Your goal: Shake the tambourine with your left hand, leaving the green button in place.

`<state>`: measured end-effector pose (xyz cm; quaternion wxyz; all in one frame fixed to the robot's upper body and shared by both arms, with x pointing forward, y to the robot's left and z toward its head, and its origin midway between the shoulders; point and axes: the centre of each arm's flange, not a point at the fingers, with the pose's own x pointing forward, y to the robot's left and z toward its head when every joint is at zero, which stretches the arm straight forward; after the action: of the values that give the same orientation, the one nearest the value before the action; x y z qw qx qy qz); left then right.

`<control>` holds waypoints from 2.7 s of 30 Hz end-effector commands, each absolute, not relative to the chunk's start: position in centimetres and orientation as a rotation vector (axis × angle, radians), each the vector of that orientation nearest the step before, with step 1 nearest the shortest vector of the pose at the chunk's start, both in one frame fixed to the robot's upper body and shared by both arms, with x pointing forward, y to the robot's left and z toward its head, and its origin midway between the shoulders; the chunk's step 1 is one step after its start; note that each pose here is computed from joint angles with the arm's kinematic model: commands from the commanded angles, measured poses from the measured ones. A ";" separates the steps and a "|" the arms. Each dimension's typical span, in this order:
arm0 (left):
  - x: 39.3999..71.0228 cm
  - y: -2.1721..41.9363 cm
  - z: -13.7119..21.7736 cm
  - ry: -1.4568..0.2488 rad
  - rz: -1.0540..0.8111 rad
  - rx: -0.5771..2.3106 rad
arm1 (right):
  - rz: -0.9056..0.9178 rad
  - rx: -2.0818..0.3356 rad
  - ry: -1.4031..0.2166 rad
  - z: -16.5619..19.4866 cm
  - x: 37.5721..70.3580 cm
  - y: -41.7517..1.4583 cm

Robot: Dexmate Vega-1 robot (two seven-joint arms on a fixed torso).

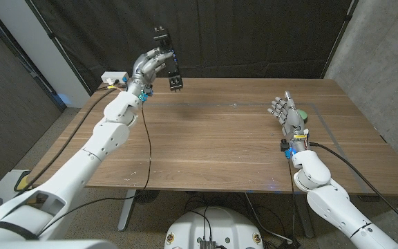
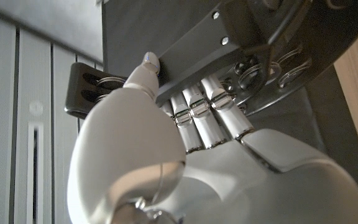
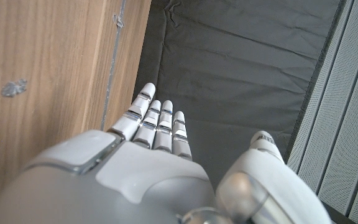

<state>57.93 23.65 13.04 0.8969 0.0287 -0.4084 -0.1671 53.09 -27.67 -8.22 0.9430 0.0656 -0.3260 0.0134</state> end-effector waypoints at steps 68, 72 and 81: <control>60.2 35.5 1.9 -0.999 -0.416 -0.597 | 0.073 0.099 -0.620 -8.1 54.2 -24.5; 60.5 34.9 1.7 -1.019 -0.472 -0.661 | 0.071 0.104 -0.619 -8.3 54.1 -24.5; 60.4 34.0 1.8 -0.966 -0.375 -0.519 | 0.067 0.107 -0.616 -8.7 53.9 -24.9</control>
<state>60.49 33.78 2.03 0.8256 -0.2425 -0.4623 -0.2140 54.17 -24.61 -8.38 0.9508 0.0505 -0.3037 0.0350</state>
